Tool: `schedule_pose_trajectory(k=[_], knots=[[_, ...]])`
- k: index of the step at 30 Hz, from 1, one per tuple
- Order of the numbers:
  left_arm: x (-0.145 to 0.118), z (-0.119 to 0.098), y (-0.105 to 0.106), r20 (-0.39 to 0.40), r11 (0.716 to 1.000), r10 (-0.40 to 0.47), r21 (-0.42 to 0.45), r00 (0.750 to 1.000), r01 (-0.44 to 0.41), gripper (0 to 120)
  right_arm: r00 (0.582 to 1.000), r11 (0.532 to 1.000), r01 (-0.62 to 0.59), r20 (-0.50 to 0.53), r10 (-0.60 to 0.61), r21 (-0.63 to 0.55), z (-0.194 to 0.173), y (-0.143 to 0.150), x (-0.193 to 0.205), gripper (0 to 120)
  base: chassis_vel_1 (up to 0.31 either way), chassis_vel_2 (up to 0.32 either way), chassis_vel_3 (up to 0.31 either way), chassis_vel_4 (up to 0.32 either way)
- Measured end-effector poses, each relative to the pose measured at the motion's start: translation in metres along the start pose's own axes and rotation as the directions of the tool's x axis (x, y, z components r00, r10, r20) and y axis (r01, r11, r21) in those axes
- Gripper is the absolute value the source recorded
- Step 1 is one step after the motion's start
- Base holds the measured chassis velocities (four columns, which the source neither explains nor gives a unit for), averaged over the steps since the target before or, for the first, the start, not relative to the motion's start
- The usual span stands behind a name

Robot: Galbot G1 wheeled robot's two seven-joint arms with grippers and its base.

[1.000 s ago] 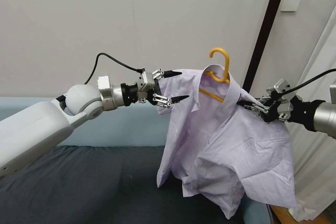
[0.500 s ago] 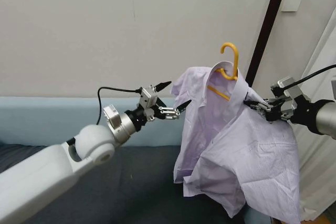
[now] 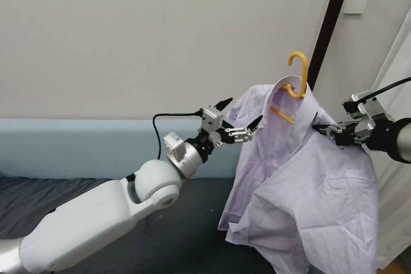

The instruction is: Pick up the clothes from the sofa and hang them on the clothes hanger.

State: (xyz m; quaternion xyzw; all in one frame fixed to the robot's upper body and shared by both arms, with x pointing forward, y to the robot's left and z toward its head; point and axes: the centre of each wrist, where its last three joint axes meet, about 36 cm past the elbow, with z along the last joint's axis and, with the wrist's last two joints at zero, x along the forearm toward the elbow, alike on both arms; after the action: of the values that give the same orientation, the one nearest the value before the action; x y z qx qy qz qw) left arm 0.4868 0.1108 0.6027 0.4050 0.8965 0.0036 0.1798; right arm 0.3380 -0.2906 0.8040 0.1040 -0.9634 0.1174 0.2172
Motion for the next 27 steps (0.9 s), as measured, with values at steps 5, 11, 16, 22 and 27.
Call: schedule_pose_trajectory(k=[5,11,16,22,27], knots=[[-0.018,0.015,-0.011,-0.008,1.0,0.004,0.019,1.0,-0.003,97,1.0,1.0,0.001,0.003,-0.001,0.007,-0.001,0.001,0.001,4,0.0,0.0,0.0,0.0],[-0.029,0.034,-0.014,-0.009,0.999,-0.015,0.035,1.0,0.015,74,1.0,1.0,0.007,0.002,-0.007,0.016,0.0,0.005,0.003,4,0.0,0.0,0.0,0.0],[-0.034,0.043,-0.023,-0.008,0.998,-0.014,0.055,1.0,0.015,60,1.0,1.0,0.004,-0.014,-0.003,0.016,0.001,0.007,0.005,4,0.0,0.0,0.0,0.0],[-0.035,0.054,-0.035,-0.006,0.997,-0.022,0.073,1.0,0.022,39,1.0,1.0,-0.017,-0.02,0.017,0.012,0.003,0.009,0.006,4,0.0,0.0,0.0,0.0],[-0.031,0.056,-0.035,-0.01,0.998,-0.032,0.058,0.999,0.032,17,0.999,0.999,-0.043,-0.02,0.044,0.024,0.006,0.015,0.009,4,0.0,0.0,0.0,0.0]])
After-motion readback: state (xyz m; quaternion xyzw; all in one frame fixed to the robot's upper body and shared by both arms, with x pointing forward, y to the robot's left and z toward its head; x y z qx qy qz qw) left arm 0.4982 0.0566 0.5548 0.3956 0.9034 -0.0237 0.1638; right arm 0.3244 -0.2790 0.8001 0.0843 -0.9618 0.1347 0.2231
